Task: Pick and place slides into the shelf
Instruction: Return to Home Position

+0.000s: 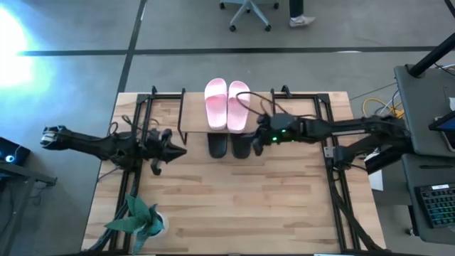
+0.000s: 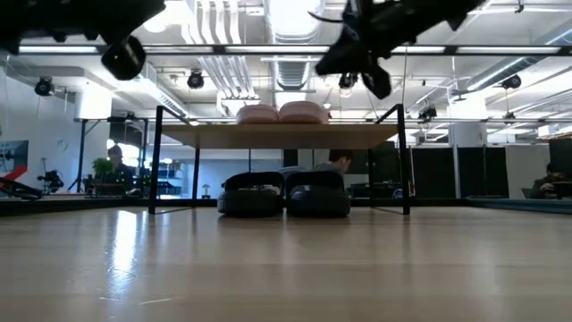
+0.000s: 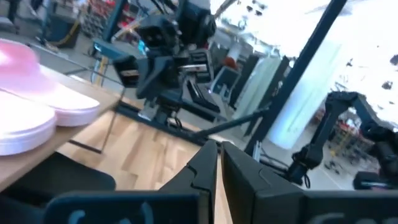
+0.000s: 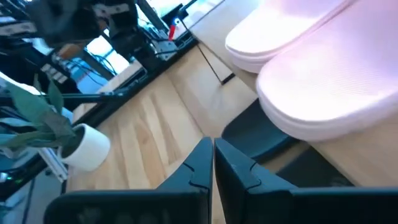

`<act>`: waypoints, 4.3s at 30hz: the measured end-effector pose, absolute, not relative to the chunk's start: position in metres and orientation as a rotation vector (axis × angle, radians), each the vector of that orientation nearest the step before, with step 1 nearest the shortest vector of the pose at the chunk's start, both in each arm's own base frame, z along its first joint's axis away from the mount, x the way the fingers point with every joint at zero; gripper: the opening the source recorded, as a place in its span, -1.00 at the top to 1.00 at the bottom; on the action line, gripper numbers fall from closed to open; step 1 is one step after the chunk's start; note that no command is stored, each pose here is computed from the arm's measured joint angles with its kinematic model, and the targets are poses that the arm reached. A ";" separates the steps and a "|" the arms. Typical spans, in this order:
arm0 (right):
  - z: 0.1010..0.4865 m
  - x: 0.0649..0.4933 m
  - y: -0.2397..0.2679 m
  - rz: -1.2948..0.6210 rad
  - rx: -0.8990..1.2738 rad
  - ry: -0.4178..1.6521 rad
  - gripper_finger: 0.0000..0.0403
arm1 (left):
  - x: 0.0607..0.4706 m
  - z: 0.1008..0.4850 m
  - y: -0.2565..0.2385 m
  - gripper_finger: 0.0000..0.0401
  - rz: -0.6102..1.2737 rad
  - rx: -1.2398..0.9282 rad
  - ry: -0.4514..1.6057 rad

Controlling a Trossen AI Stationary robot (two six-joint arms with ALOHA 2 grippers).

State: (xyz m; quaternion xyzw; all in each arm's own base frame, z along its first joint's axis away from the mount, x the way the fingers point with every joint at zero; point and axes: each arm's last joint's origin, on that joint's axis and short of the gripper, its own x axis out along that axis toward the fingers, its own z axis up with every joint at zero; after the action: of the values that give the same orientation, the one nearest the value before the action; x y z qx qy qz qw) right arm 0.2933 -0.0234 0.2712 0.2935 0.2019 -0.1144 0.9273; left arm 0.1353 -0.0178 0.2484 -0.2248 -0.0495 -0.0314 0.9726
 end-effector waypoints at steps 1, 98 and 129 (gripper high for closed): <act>0.272 0.286 -0.027 -0.240 0.606 0.403 0.96 | 0.132 0.245 -0.016 0.96 -0.057 -0.455 -0.112; 0.182 0.098 0.022 0.133 0.313 -0.140 0.96 | 0.091 0.184 -0.001 0.96 0.119 -0.400 0.070; 0.177 0.094 0.022 0.171 0.288 -0.092 0.96 | 0.097 0.170 0.003 0.96 0.259 -0.300 -0.017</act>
State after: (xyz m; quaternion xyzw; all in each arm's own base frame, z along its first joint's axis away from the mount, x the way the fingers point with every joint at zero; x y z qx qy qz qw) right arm 0.0939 0.0220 0.1769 0.1435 -0.0458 0.0851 0.9849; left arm 0.0970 0.0029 0.1703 -0.1491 -0.0086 0.1287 0.9804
